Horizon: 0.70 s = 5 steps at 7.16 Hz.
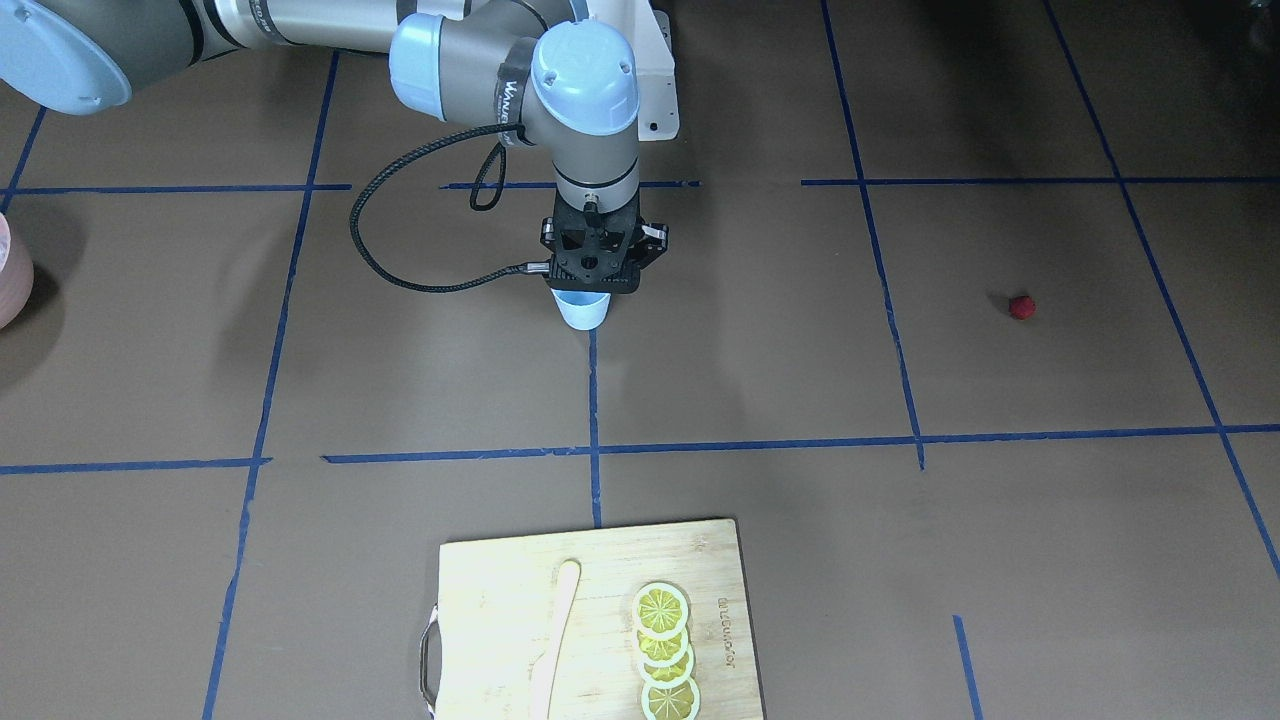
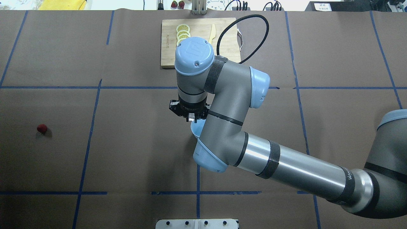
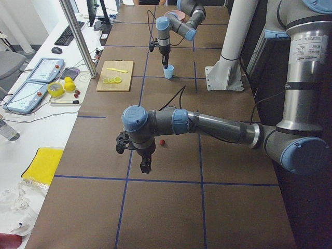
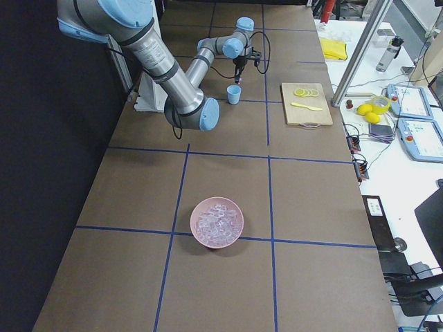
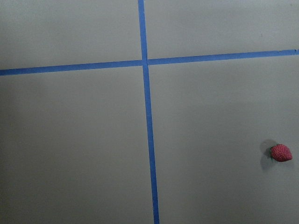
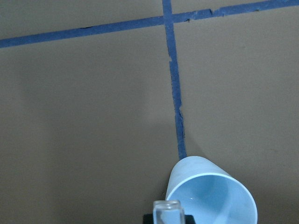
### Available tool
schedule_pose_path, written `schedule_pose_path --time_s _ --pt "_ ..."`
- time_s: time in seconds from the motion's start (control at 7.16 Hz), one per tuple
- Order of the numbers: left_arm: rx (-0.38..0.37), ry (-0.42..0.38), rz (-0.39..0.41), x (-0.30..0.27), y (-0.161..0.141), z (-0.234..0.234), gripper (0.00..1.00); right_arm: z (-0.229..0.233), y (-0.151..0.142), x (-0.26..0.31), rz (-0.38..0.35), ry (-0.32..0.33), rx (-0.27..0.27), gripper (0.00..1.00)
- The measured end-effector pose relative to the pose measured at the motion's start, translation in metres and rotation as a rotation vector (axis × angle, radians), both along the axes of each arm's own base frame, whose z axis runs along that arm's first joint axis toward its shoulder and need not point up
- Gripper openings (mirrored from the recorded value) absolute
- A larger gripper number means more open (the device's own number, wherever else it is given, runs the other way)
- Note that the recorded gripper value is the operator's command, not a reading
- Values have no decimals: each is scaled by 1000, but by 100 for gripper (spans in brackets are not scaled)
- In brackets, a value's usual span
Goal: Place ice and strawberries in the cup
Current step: 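Lower the right gripper over the blue cup and release the ice cube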
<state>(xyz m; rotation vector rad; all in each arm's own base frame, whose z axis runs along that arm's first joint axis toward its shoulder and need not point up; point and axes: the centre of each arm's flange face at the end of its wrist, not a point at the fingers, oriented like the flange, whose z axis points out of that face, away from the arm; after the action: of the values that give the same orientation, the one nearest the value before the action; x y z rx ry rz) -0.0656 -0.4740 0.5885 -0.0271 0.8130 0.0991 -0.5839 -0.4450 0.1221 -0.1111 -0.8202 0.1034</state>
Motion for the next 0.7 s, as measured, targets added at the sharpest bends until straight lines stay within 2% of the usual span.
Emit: schedule_pose_path --time_s 0.7 --pt "-2 1 -1 0 0 0 100 28 16 24 -2 24 -18 0"
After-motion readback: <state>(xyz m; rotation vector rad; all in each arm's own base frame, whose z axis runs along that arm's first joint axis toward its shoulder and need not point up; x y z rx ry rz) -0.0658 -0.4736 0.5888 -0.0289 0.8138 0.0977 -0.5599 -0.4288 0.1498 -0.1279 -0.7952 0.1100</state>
